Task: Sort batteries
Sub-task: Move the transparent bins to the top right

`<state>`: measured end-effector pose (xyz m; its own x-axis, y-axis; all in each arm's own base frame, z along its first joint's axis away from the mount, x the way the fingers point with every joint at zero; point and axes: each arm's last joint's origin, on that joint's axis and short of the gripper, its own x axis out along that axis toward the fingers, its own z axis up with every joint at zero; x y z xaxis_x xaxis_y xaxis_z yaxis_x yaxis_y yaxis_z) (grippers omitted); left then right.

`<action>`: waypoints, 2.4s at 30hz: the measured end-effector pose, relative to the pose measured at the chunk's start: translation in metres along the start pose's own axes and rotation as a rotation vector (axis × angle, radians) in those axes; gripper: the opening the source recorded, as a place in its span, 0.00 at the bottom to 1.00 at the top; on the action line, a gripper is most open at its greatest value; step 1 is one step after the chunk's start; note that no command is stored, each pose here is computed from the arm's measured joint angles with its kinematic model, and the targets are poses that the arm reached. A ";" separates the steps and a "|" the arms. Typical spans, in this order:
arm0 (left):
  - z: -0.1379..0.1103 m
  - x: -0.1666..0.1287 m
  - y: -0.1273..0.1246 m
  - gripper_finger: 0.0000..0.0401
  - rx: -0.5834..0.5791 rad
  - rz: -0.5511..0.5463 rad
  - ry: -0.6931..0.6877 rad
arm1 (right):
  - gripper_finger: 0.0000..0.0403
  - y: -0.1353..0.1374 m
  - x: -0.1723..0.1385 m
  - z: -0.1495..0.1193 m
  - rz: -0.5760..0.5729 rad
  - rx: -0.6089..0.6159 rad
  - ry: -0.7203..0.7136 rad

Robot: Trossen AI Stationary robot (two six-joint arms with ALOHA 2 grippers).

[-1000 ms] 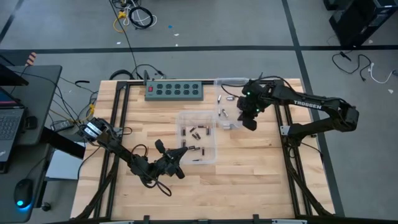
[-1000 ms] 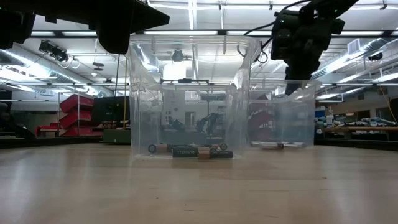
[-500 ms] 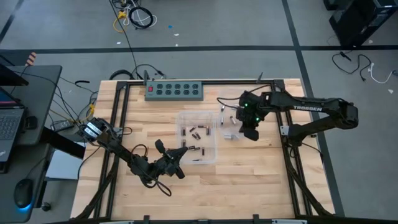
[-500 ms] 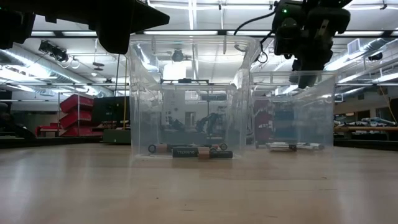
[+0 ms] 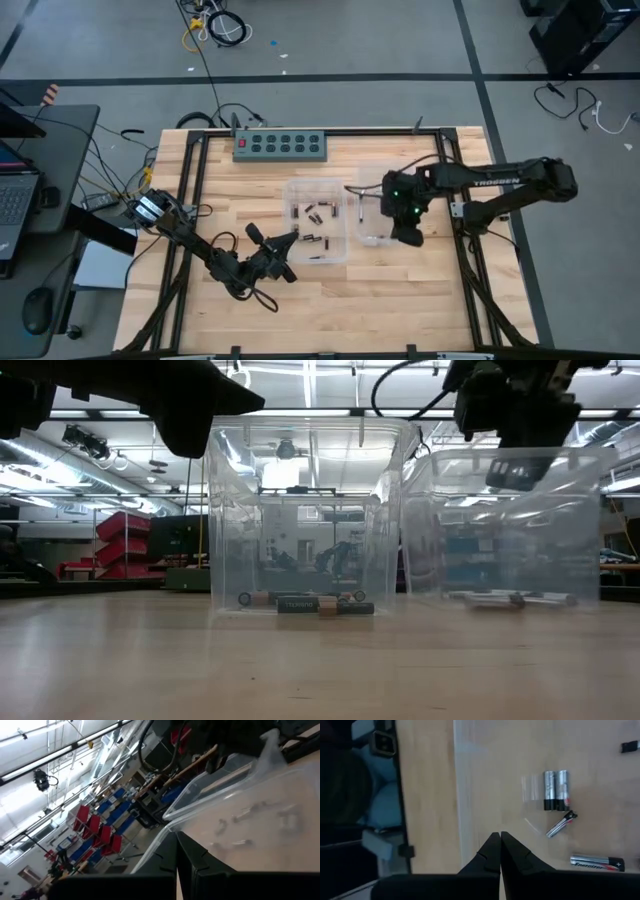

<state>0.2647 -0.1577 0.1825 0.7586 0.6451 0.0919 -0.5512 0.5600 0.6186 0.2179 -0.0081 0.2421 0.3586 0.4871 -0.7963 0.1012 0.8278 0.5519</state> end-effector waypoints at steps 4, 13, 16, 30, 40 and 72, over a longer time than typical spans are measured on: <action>0.000 0.000 0.000 0.00 0.012 0.001 0.001 | 0.00 0.014 0.008 -0.005 0.024 0.009 0.049; -0.001 -0.004 0.002 0.00 0.086 0.045 0.090 | 0.00 0.041 0.019 -0.018 -0.066 0.027 0.061; 0.003 -0.006 0.001 0.00 0.094 0.046 0.098 | 0.00 0.046 0.013 -0.022 -0.093 0.032 0.016; 0.016 -0.018 -0.001 0.00 0.075 0.023 0.080 | 0.00 0.069 -0.041 -0.062 -0.112 0.061 -0.279; 0.016 -0.017 -0.001 0.00 0.080 0.027 0.087 | 0.00 0.066 -0.050 -0.089 -0.163 0.168 -0.202; 0.016 -0.015 -0.001 0.00 0.075 0.015 0.055 | 0.00 0.038 -0.010 -0.076 -0.674 0.399 -0.083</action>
<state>0.2596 -0.1760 0.1928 0.7287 0.6822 0.0598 -0.5335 0.5108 0.6741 0.1474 0.0397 0.2528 0.1678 -0.1200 -0.9785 0.6416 0.7669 0.0160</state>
